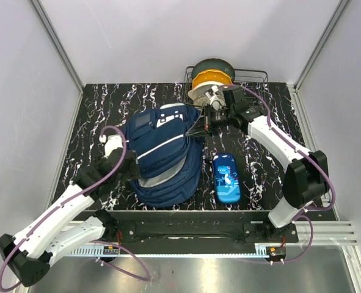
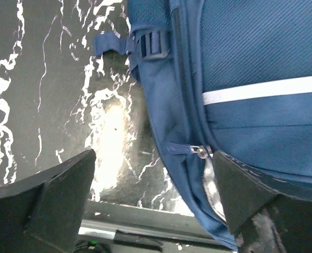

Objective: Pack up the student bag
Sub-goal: Unzip the student bag at the center of the board.

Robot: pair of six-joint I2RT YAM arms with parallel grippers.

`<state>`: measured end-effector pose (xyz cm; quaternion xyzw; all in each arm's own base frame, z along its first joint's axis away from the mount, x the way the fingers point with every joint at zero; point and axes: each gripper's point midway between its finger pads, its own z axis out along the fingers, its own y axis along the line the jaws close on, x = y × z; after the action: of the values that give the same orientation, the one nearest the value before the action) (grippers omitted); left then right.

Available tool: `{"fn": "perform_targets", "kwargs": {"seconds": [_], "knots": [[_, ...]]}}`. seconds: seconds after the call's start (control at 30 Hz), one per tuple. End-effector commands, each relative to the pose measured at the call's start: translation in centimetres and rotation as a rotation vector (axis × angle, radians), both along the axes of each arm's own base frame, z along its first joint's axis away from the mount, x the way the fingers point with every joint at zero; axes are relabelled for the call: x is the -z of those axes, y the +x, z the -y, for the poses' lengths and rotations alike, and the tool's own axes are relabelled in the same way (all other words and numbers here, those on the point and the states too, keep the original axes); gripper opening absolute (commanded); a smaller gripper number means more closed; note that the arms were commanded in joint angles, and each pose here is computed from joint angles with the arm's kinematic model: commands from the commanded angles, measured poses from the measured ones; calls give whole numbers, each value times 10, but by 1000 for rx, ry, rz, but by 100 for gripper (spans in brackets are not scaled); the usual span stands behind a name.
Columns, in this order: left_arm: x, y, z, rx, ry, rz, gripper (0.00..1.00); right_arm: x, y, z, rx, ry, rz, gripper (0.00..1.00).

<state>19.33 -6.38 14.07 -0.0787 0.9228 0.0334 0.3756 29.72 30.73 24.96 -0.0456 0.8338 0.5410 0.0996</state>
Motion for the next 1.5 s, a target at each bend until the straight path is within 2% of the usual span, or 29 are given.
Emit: {"fn": "perform_targets", "kwargs": {"seconds": [0.0,0.2,0.33,0.43,0.53,0.67,0.87,1.03,1.2,1.23,1.33,1.37,1.47], "knots": [[-68,9,11,59,-160,221,99,-35,-10,2,-45,91,119,0],[-102,1,49,317,-334,366,99,-23,-5,-1,-28,98,82,0],[-101,-8,86,530,-395,333,99,-21,-3,-3,-27,110,73,0],[-112,-9,101,619,-401,359,99,-19,-2,-4,-22,111,63,0],[-127,-12,112,708,-365,419,99,-18,-1,-5,-20,113,62,0],[-134,-10,134,805,-290,416,99,-17,2,-7,-13,116,50,0],[-129,-9,163,846,-177,413,99,-16,5,-11,-9,118,39,0],[-102,8,170,790,-58,359,99,-23,3,-11,-7,127,43,0],[-100,24,160,691,26,373,99,-27,-3,-9,-9,130,47,0],[-98,26,159,679,42,371,97,-26,-3,-9,-7,128,46,0],[-101,30,152,632,54,383,82,-22,-4,-7,2,118,43,0],[-102,31,151,620,53,387,73,-20,-4,-7,3,114,41,0],[-99,34,142,569,82,383,64,-17,-6,-6,2,111,32,0]]}}
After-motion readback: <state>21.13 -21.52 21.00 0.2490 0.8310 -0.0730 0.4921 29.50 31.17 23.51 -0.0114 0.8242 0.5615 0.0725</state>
